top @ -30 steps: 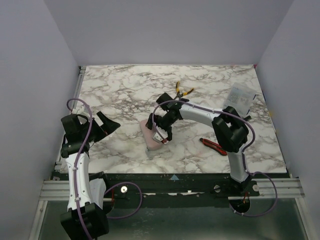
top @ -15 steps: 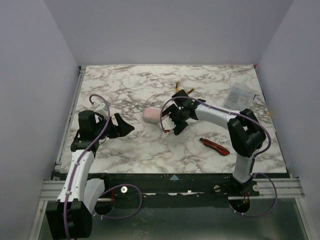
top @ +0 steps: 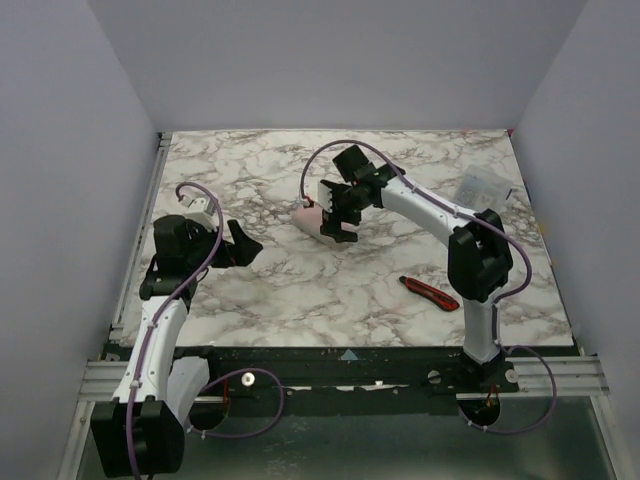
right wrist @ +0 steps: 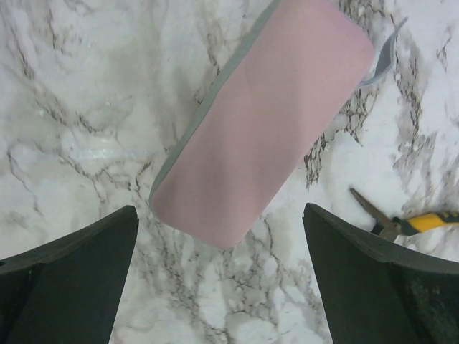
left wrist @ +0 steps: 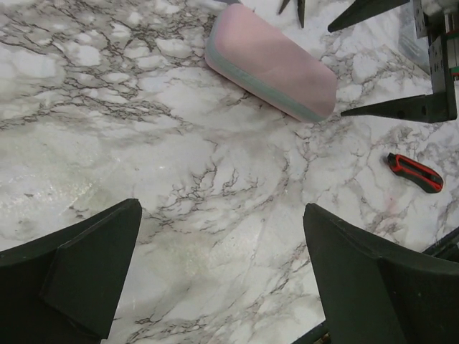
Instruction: Open the umbrella
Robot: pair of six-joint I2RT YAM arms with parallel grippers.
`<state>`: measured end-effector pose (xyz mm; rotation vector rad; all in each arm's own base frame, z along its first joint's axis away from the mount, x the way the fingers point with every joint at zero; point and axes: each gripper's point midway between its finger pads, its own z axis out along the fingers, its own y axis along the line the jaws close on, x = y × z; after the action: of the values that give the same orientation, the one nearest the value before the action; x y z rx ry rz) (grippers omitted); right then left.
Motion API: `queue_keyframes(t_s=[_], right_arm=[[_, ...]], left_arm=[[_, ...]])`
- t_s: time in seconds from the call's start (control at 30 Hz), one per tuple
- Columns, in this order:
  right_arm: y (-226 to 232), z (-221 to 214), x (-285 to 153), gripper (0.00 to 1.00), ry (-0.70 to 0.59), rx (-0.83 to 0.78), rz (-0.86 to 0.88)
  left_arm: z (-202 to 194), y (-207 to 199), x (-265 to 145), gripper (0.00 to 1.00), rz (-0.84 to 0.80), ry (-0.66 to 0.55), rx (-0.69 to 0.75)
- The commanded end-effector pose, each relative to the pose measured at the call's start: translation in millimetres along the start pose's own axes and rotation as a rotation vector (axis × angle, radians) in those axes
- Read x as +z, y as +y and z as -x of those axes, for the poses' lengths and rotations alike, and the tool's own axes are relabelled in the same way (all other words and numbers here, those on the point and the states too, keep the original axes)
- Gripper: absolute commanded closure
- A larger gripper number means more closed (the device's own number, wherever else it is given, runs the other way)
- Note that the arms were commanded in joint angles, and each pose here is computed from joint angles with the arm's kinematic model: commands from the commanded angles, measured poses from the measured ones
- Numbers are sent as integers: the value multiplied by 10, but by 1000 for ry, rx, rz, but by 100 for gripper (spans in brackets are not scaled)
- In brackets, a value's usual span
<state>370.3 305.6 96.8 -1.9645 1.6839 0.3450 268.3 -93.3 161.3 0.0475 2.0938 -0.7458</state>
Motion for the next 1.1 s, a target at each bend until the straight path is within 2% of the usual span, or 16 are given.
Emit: queue_keyframes(t_s=[0.0, 0.27, 0.37, 0.43, 0.5, 0.6, 0.73, 0.83, 0.93, 1.07], right_arm=[[192, 42, 91, 0, 26, 450, 42], [37, -107, 443, 0, 66, 539, -6], [58, -212, 578, 1, 89, 527, 1], [122, -308, 610, 6, 111, 491, 15], [201, -424, 585, 20, 120, 419, 28], [406, -659, 488, 32, 146, 278, 69], [747, -1103, 331, 39, 184, 17, 187], [956, -1417, 218, 43, 220, -122, 287], [1030, -1537, 161, 46, 218, -222, 350], [1072, -1562, 191, 47, 181, -364, 390]], left_arm=[[312, 37, -119, 2, 82, -109, 60], [566, 36, -299, 1, 137, -256, 150], [544, -10, -306, 1, 110, -210, 226], [473, -61, -290, 2, 65, -156, 285], [389, -95, -257, 5, 17, -125, 336], [202, -242, -219, 15, -142, -108, 538], [-132, -447, -208, 26, -358, -95, 830], [-430, -578, -169, 32, -500, -15, 1025], [-659, -706, -101, 38, -619, 62, 1162], [-863, -839, 43, 46, -753, 105, 1343]])
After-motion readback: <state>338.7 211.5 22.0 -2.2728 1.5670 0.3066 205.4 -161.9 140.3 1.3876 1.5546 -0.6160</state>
